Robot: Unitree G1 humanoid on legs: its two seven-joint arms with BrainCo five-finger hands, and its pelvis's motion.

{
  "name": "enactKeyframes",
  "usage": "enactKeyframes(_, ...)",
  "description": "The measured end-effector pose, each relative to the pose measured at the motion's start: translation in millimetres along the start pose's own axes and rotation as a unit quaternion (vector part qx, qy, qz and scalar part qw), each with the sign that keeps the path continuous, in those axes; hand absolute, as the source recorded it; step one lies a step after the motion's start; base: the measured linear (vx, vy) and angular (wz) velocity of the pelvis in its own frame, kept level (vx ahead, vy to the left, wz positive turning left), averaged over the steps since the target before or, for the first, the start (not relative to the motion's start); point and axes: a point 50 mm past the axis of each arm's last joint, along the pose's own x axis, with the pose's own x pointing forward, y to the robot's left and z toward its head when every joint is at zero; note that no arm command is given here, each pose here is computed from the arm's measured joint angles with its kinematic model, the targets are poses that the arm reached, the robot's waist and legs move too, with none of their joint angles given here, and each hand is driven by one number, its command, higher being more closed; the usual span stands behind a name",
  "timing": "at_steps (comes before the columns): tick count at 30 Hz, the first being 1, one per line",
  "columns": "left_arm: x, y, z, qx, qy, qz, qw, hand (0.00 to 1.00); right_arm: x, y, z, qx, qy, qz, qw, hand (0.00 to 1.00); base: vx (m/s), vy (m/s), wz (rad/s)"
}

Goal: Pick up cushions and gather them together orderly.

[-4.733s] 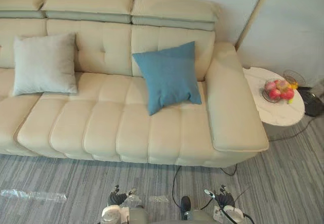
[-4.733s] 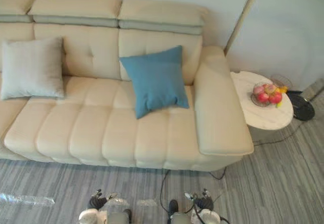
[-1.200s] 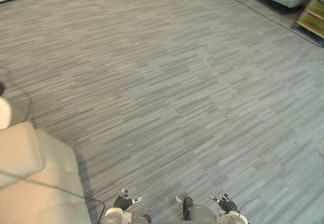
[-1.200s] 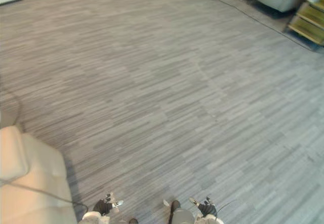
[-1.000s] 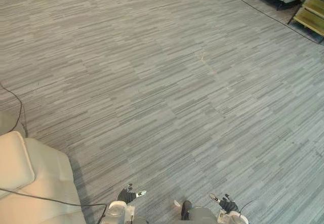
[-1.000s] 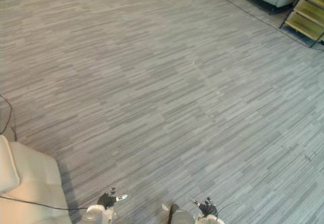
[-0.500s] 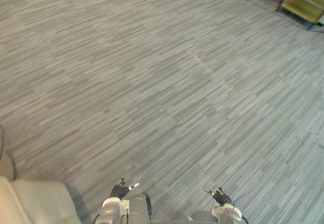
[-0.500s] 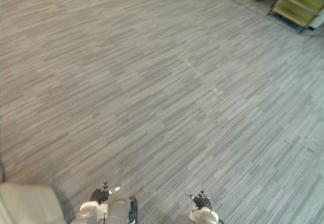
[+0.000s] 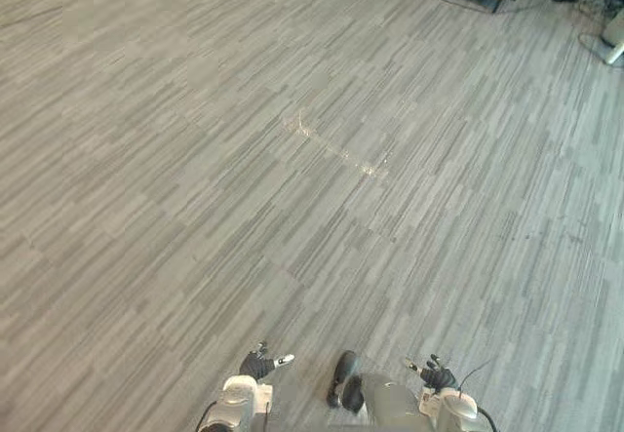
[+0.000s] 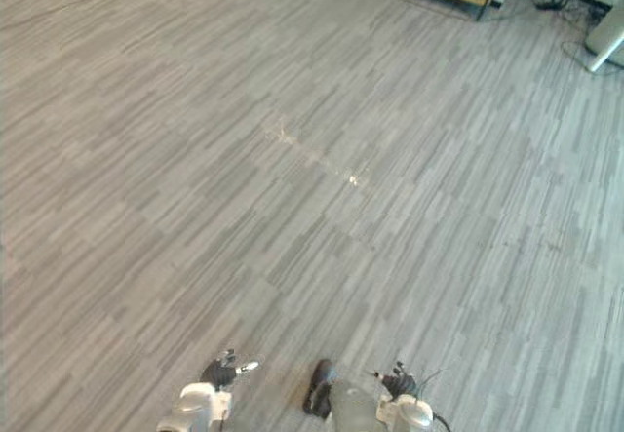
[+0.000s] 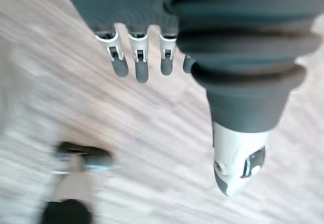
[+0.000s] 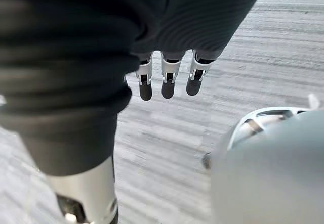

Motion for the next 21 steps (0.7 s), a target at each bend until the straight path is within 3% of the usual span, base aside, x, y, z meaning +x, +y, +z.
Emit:
enactKeyframes(10, 2, -2, 16, 0.002, -0.039, -0.002, 0.999, 0.00, -1, 2, -4, 0.017, 0.007, -0.008, 1.000, 0.00, 0.38, 0.170, -0.43)
enactKeyframes(16, 2, 17, 14, 0.037, -0.029, 0.011, 0.999, 0.00, -1, 19, -4, 0.022, 0.009, 0.014, 1.000, 0.00, 0.49, 0.208, -0.29)
enactKeyframes(21, 1, 22, 8, 0.047, -0.014, 0.015, 0.999, 0.00, 1, 22, 3, 0.017, 0.001, 0.023, 1.000, 0.00, 0.46, 0.003, -0.13)
